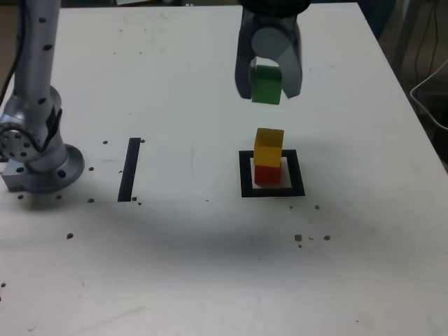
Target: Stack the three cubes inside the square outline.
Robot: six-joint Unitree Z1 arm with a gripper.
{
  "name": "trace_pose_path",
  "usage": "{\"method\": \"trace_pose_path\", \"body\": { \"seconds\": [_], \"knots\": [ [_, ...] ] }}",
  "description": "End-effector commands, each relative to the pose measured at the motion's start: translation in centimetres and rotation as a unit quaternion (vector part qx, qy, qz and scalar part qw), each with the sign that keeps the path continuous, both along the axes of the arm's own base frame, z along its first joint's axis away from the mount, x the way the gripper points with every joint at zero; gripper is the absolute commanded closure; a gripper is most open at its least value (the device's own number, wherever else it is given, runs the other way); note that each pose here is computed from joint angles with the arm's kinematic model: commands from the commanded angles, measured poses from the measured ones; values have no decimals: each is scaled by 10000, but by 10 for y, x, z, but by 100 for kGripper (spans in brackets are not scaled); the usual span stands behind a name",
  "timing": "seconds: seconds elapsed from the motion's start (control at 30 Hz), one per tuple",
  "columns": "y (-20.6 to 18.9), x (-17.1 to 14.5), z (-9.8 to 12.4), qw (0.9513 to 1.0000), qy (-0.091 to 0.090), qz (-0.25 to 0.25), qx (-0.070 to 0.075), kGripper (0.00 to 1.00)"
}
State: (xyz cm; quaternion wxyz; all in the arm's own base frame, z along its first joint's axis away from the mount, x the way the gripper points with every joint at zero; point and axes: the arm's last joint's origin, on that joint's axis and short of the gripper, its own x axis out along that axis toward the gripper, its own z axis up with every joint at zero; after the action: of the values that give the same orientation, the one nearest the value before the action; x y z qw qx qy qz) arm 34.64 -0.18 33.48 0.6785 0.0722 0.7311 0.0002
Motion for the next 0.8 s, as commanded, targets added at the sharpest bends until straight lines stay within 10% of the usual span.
{"method": "trace_pose_path", "body": {
  "seconds": [0.0, 0.77],
  "knots": [
    [-5, -4, 0, 10000, 35, 3, -33, 80],
    [-44, -8, -17, 9997, -60, -186, -175, 79]
  ]
}}
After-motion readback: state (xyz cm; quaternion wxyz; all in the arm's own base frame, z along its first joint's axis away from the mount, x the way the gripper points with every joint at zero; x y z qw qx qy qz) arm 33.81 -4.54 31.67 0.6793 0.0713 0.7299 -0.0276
